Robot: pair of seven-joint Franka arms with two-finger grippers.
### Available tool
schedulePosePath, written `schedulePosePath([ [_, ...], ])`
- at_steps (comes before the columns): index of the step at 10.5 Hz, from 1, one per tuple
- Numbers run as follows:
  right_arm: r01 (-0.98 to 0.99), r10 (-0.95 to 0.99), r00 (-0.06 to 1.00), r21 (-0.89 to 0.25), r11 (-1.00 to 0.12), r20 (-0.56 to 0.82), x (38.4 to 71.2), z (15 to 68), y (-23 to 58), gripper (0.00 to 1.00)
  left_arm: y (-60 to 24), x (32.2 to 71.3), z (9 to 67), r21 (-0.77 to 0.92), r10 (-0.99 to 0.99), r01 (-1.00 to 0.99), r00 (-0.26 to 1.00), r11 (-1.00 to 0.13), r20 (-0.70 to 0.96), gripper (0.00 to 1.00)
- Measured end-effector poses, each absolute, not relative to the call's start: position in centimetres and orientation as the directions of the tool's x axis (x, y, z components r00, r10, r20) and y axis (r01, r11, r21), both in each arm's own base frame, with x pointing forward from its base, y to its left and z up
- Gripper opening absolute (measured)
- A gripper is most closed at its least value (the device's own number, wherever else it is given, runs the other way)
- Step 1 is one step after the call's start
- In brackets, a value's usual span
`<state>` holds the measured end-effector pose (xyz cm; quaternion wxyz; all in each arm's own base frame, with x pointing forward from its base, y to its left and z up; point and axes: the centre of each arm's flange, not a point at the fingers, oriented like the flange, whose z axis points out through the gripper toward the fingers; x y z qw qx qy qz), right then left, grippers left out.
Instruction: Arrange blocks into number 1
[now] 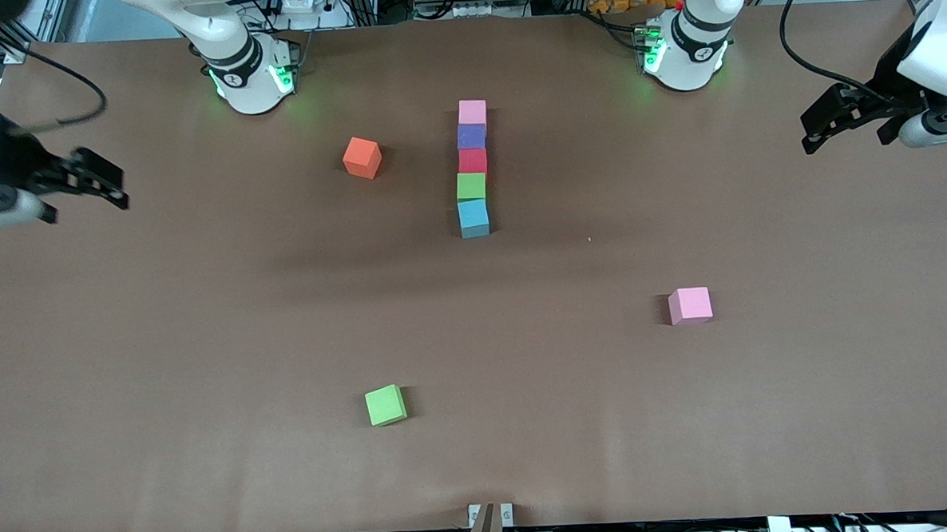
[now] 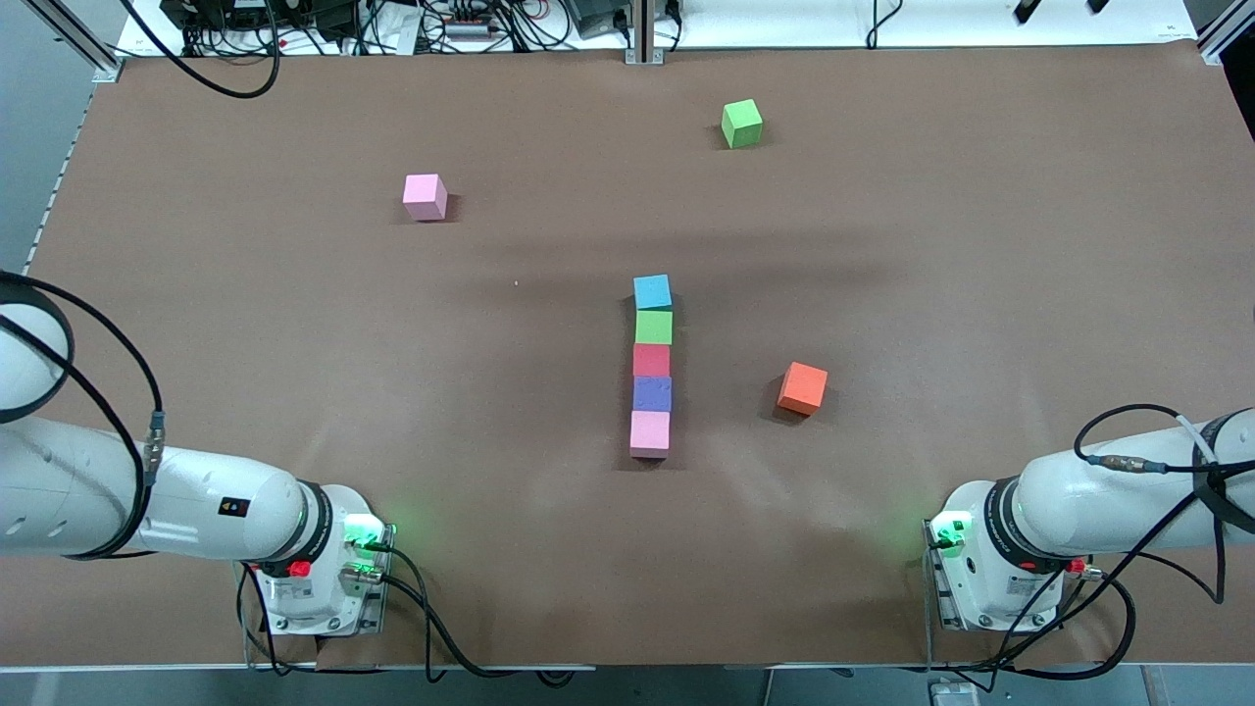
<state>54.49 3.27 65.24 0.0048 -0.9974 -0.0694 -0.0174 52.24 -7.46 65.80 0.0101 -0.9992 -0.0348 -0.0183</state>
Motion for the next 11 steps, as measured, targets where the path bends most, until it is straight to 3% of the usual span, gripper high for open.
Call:
schedulePosePath([
  [11,0.121,0.121,0.993,-0.018,-0.992,-0.002,53.85,66.48,2.30,1.00,-7.62,51.81,65.44,-0.027,0.033,0.033,0.999,-0.999,-0.003,1.00],
])
